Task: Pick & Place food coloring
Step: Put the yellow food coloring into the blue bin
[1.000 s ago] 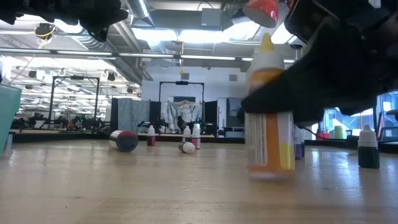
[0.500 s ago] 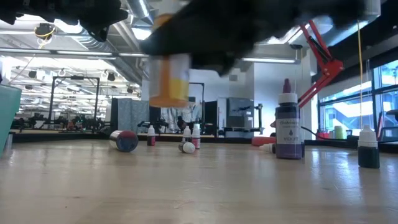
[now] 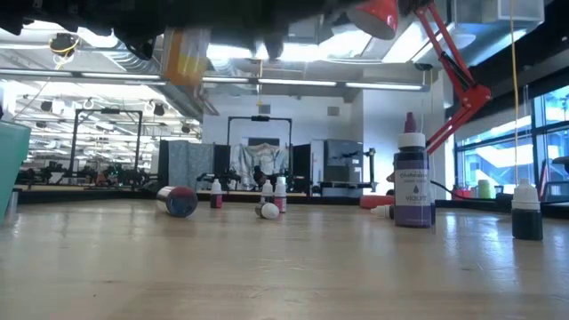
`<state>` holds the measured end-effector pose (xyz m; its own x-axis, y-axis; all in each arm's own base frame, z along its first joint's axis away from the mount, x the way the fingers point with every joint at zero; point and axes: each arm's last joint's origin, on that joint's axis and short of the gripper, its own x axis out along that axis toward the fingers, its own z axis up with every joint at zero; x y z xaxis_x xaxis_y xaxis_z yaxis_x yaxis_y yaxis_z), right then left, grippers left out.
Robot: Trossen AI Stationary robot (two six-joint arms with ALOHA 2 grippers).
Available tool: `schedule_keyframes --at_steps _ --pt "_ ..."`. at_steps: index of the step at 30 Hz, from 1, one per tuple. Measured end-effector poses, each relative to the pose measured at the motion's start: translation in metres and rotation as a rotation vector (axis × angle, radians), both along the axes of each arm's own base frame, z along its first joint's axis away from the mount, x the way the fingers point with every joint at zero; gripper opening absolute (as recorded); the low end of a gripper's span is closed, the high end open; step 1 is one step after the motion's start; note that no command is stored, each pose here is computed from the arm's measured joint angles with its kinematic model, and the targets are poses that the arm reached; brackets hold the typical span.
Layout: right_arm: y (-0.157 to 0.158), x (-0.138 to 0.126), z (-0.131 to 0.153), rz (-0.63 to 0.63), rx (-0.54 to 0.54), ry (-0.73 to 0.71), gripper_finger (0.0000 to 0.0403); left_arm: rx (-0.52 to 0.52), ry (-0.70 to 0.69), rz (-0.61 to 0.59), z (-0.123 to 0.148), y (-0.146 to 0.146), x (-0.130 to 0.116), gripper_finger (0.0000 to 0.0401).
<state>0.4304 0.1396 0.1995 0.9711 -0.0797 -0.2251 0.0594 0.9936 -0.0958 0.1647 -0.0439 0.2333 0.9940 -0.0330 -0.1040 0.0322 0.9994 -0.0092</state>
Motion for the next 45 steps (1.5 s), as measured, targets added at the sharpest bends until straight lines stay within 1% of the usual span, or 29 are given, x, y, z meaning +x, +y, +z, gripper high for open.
schedule_keyframes --at_steps 4,9,13,22,28,45 --pt "-0.006 0.012 -0.029 0.004 0.055 -0.006 0.0126 0.0 -0.001 0.0 0.0 0.0 0.0 0.0118" --pt "-0.011 0.021 -0.067 -0.009 0.08 -0.001 0.0126 0.0 0.0 0.0 0.0 0.0 0.0 0.012" --pt "-0.012 0.022 -0.08 -0.026 0.119 0.027 0.0126 0.0 0.0 0.0 0.0 0.0 0.0 0.0117" --pt "-0.013 0.018 -0.093 -0.047 0.115 0.14 0.0126 0.0 0.0 0.0 0.0 0.0 0.0 0.012" --pt "-0.015 0.018 -0.093 -0.087 0.093 0.136 0.0128 0.0 0.0 0.0 0.0 0.0 0.0 0.0119" --pt "-0.015 0.017 -0.094 -0.086 0.089 0.151 0.0184 0.0 0.0 0.0 0.0 0.0 0.0 0.0117"
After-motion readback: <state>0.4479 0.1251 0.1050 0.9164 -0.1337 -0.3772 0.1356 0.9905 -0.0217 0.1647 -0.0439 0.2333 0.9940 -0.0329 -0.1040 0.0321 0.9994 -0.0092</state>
